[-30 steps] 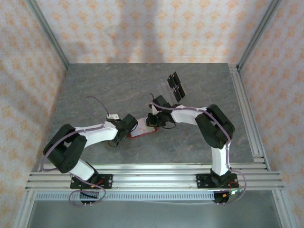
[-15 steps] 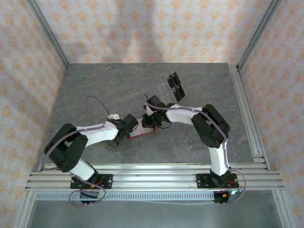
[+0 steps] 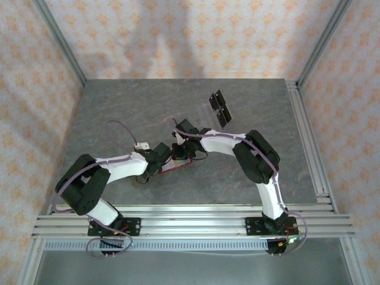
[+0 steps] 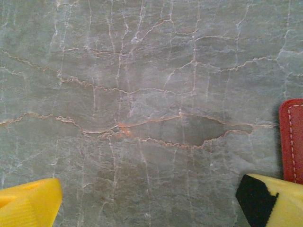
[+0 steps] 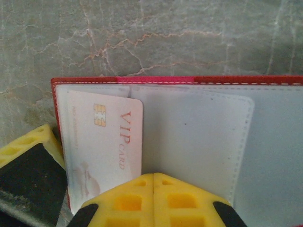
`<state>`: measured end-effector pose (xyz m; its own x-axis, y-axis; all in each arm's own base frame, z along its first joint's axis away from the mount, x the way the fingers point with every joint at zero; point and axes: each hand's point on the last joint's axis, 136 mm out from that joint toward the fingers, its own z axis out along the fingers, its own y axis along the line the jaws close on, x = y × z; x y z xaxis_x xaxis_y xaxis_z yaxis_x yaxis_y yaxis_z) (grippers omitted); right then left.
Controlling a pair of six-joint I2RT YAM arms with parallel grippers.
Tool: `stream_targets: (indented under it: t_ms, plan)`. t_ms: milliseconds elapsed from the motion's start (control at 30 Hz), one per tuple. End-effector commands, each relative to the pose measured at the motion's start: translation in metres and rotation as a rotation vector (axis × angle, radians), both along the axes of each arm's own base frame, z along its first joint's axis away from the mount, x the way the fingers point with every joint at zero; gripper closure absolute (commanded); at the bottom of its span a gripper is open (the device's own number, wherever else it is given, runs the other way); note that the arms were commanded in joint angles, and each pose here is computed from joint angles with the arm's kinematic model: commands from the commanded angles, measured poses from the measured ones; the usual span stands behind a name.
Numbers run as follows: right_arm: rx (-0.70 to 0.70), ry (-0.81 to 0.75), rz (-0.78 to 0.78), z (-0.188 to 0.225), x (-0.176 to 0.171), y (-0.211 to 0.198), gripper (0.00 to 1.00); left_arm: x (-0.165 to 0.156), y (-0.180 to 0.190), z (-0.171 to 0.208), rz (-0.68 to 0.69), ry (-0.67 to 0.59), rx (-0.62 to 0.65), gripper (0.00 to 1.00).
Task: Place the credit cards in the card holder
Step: Insert the credit card into the card slot.
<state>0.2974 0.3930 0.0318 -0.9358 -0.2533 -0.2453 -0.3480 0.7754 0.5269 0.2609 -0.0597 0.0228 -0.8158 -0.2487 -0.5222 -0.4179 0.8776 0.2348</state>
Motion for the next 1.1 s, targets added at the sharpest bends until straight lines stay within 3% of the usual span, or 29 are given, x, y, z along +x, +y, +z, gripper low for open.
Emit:
stream_targets:
  t_ms: [0, 267, 533, 733, 1067]
  plan:
    - [-0.030, -0.027, 0.036, 0.000, -0.004, 0.004, 0.92, 0.000, -0.004, -0.014, -0.014, 0.023, -0.019, 0.00]
    - [-0.101, -0.020, -0.107, -0.019, 0.011, -0.056, 0.92, 0.004, -0.002, 0.001, -0.029, 0.004, -0.008, 0.00]
    - [-0.137, 0.014, -0.164, -0.031, -0.011, -0.088, 0.94, 0.010, -0.006, 0.007, -0.045, -0.002, -0.010, 0.00]
    - [-0.091, 0.023, -0.202, -0.016, -0.023, -0.092, 0.95, 0.015, -0.009, 0.008, -0.066, 0.004, -0.009, 0.00]
    - [-0.058, -0.075, -0.167, 0.031, -0.002, -0.074, 0.95, 0.027, -0.020, 0.009, -0.092, -0.003, -0.034, 0.00]
